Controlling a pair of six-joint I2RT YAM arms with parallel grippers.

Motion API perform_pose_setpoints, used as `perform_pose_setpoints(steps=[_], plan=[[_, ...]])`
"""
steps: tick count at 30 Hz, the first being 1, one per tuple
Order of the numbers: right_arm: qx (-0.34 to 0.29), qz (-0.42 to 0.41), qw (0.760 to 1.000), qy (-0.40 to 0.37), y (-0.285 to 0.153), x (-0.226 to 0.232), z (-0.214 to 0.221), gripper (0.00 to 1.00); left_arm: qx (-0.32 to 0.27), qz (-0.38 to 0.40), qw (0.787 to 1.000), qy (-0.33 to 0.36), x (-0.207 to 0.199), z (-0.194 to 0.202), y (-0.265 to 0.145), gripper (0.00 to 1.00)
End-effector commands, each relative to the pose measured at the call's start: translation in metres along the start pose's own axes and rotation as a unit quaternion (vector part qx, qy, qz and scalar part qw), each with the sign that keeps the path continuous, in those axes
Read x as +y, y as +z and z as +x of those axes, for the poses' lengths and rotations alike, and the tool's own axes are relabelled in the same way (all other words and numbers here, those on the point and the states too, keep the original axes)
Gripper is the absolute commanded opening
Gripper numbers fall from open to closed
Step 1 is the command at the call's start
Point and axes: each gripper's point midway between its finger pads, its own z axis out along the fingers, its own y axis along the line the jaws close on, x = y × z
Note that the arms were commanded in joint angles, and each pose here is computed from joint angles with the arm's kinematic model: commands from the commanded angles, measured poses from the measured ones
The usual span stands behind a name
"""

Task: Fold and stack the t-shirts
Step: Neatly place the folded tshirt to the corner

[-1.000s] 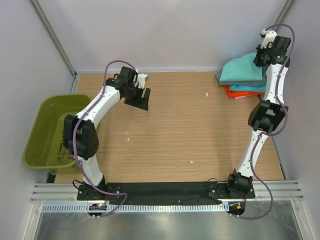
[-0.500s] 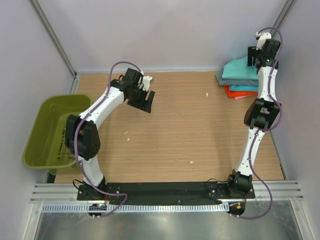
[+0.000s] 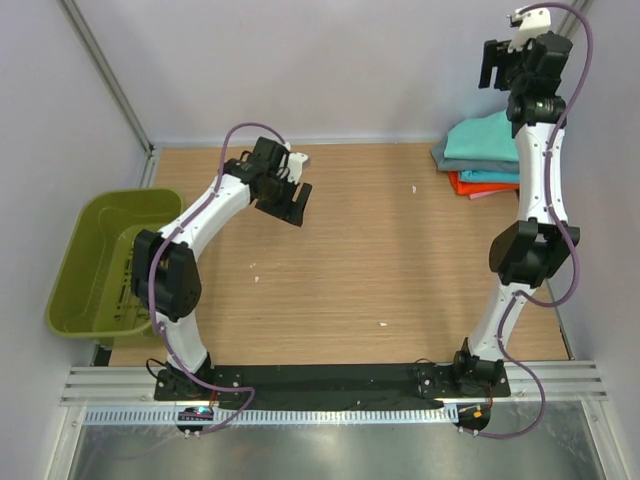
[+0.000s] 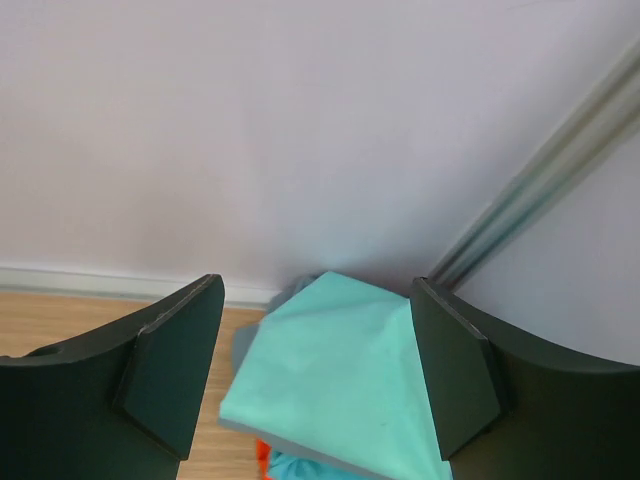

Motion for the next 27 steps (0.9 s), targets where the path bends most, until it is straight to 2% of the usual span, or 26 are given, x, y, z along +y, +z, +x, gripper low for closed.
perform_pose_setpoints(steps=[1,4,5,11,22,27], plan=[[0.087,-0.068,0.992,0.055,0.021,0.047,0.077,0.81,-0.031,-0.012,0.999,0.012,0.000,-0.010,-0.023,0.73],[0.126,-0.106,0.986,0.022,0.030,0.085,0.111,0.81,-0.034,-0.020,0.999,0.014,0.002,-0.007,-0.026,0.73],[0.124,-0.119,0.985,0.023,0.032,0.093,0.111,0.79,-0.037,-0.023,0.999,0.014,0.003,-0.006,-0.028,0.74],[0.134,-0.178,0.970,0.096,0.051,0.130,0.133,0.77,-0.029,-0.034,0.999,0.017,0.007,0.000,-0.028,0.74],[0.201,-0.169,0.961,0.084,0.066,0.162,0.197,0.79,-0.031,-0.050,0.998,0.011,0.013,-0.002,-0.024,0.75],[0.227,-0.144,0.963,0.025,0.064,0.180,0.217,0.80,-0.032,-0.059,0.998,0.005,0.016,-0.004,-0.022,0.75]])
